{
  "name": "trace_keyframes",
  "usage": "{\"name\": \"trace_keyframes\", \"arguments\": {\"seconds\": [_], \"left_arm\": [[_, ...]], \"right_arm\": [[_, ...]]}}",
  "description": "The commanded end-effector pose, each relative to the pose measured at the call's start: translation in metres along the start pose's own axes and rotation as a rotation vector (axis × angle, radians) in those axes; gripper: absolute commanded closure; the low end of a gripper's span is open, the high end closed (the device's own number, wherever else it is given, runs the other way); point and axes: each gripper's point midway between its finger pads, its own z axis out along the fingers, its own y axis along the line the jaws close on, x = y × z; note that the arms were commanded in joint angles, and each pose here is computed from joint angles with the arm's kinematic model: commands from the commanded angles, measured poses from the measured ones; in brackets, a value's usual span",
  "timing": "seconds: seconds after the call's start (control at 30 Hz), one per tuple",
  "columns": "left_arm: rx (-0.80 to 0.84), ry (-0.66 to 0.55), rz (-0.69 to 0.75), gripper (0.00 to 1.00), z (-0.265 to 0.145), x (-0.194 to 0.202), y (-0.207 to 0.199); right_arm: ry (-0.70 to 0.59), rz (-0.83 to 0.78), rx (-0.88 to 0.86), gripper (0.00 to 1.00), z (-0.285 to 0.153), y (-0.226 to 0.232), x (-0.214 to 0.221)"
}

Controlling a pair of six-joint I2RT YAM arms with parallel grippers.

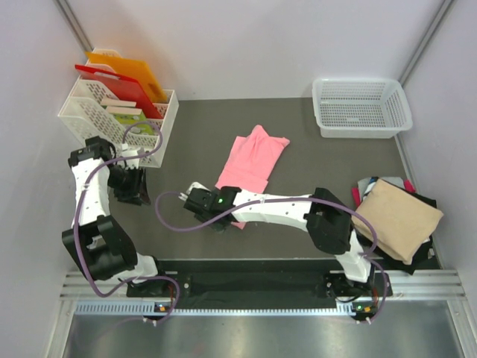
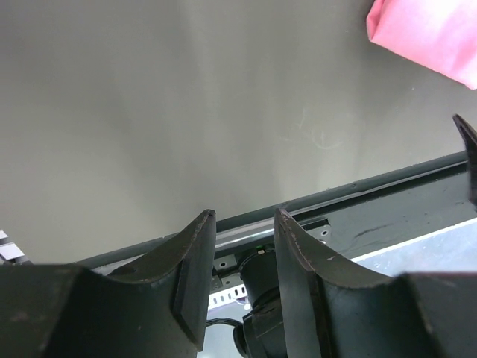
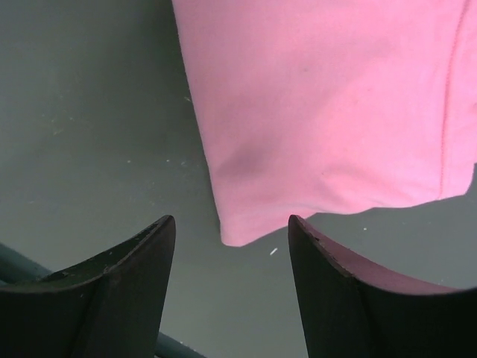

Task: Fold and stack the t-shirts
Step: Grab one side of the 2/3 rectangular tshirt with right arm

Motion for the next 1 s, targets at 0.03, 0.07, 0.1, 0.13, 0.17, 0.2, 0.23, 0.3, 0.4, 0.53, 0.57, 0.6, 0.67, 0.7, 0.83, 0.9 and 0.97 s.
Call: {"name": "trace_keyframes", "arguments": {"seconds": [0.03, 0.07, 0.1, 0.13, 0.17, 0.2, 0.23, 0.3, 0.4, 0.53, 0.57, 0.6, 0.67, 0.7, 0.83, 0.9, 0.97], "left_arm": [[-0.022, -0.03, 0.033, 0.58, -0.008, -0.001, -0.001], [-0.021, -0.028, 0.033, 0.58, -0.009, -0.001, -0.001], [-0.022, -0.029, 0.031, 0.58, -0.009, -0.001, -0.001], [-0.021, -0.027, 0.034, 0.58, -0.009, -0.001, -0.001], [-0.022, -0.025, 0.033, 0.58, -0.009, -0.001, -0.001], [-0.022, -0.026, 0.03, 0.58, -0.009, -0.002, 0.0], [-0.021, -0.024, 0.03, 0.58, -0.008, -0.002, 0.0], [-0.024, -0.023, 0.029, 0.58, -0.007, -0.002, 0.001], [-0.025, -0.027, 0.025, 0.58, -0.008, -0.005, 0.002], [-0.031, -0.036, 0.023, 0.58, -0.009, -0.009, 0.003], [-0.031, -0.038, 0.024, 0.58, -0.01, -0.01, 0.003], [-0.033, -0.037, 0.024, 0.58, -0.01, -0.011, 0.003], [-0.038, -0.04, 0.024, 0.58, -0.011, -0.012, 0.005], [-0.04, -0.037, 0.025, 0.58, -0.011, -0.012, 0.005], [-0.054, -0.038, 0.026, 0.58, -0.013, -0.013, 0.007], [-0.057, -0.04, 0.028, 0.58, -0.013, -0.014, 0.008], [-0.061, -0.038, 0.027, 0.58, -0.014, -0.013, 0.008]], "right_arm": [[-0.037, 0.016, 0.017, 0.39, 0.016, 0.008, -0.021], [-0.037, 0.014, 0.015, 0.39, 0.018, 0.011, -0.022], [-0.045, 0.015, 0.008, 0.39, 0.017, 0.014, -0.026], [-0.039, 0.013, 0.01, 0.39, 0.022, 0.016, -0.025], [-0.039, 0.015, 0.005, 0.39, 0.023, 0.017, -0.025], [-0.042, 0.018, 0.003, 0.39, 0.024, 0.018, -0.027], [-0.043, 0.015, 0.004, 0.39, 0.027, 0.019, -0.028], [-0.04, 0.013, 0.008, 0.4, 0.031, 0.019, -0.028], [-0.022, 0.032, 0.016, 0.41, 0.038, 0.013, -0.024], [-0.007, 0.054, 0.02, 0.43, 0.047, 0.004, -0.017], [0.001, 0.057, 0.018, 0.44, 0.05, 0.004, -0.014], [0.007, 0.062, 0.018, 0.45, 0.053, 0.001, -0.012], [0.013, 0.065, 0.02, 0.47, 0.057, -0.002, -0.008], [0.02, 0.069, 0.022, 0.48, 0.06, -0.005, -0.007], [0.037, 0.072, 0.019, 0.5, 0.067, -0.007, -0.002], [0.043, 0.067, 0.015, 0.52, 0.068, -0.006, 0.0], [0.058, 0.066, 0.005, 0.56, 0.071, -0.002, 0.004]]}}
